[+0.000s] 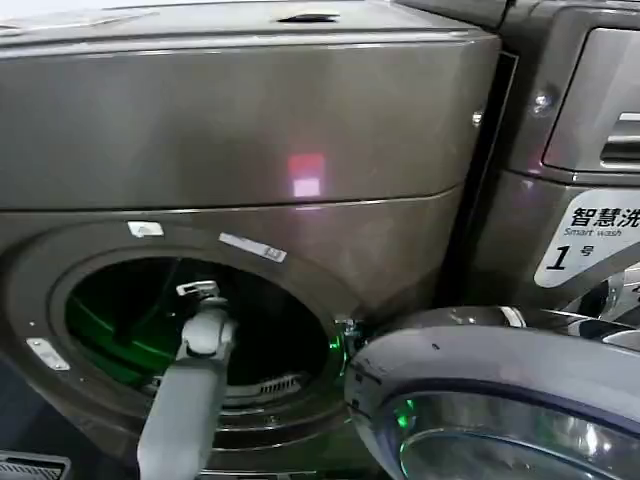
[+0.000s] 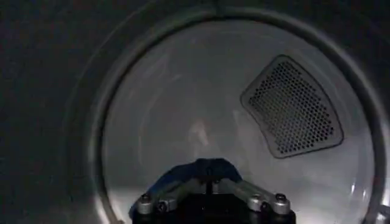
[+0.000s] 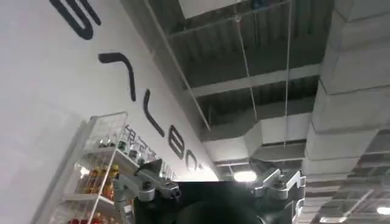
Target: Grasp the clothes from the dryer.
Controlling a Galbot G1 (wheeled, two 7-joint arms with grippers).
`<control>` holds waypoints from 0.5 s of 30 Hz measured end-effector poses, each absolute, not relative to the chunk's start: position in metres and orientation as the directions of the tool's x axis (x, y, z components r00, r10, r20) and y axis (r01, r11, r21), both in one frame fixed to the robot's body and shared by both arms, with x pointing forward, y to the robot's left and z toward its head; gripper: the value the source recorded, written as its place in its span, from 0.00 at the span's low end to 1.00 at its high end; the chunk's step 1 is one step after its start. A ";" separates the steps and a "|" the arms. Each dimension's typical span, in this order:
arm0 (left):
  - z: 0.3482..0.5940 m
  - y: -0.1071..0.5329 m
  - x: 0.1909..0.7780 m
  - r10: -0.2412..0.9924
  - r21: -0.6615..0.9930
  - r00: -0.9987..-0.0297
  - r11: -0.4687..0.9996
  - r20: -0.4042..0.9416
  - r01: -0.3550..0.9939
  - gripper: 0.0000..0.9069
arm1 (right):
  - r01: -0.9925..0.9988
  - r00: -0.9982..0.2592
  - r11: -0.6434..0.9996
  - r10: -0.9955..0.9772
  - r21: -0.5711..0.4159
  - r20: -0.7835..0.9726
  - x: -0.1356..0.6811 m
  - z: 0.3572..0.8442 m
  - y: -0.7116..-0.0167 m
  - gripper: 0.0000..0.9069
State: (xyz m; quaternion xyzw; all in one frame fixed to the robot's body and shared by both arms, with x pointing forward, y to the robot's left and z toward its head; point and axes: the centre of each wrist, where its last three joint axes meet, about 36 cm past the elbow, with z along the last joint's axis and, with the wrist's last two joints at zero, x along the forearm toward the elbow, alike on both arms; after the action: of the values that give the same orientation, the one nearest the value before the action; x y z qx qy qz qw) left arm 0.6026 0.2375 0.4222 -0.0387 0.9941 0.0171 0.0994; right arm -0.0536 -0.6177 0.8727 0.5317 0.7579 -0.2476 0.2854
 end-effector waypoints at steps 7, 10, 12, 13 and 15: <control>0.424 0.236 0.602 -0.073 0.019 -0.976 0.997 -0.203 -0.079 0.00 | 0.951 -0.264 0.300 0.662 -0.075 -0.701 -0.057 0.874 -0.617 1.00; 0.424 0.235 0.601 -0.063 0.024 -0.977 0.997 -0.203 -0.069 0.00 | 0.952 -0.261 0.298 0.662 -0.073 -0.703 -0.057 0.873 -0.618 1.00; 0.424 0.234 0.601 -0.060 0.022 -0.977 0.998 -0.203 -0.066 0.00 | 0.952 -0.259 0.296 0.662 -0.073 -0.704 -0.058 0.872 -0.618 1.00; 0.424 0.234 0.601 -0.059 0.020 -0.977 0.998 -0.203 -0.064 0.00 | 0.953 -0.259 0.295 0.661 -0.073 -0.704 -0.059 0.873 -0.618 1.00; 0.424 0.234 0.601 -0.053 0.017 -0.978 0.998 -0.202 -0.057 0.00 | 0.954 -0.257 0.292 0.660 -0.075 -0.706 -0.060 0.875 -0.617 1.00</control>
State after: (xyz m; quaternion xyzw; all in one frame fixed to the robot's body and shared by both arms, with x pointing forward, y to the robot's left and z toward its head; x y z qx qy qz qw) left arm 0.6009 0.2344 0.4245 -0.0278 0.9944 0.0114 0.1013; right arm -0.0601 -0.6173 0.8746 0.5375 0.7504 -0.2557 0.2875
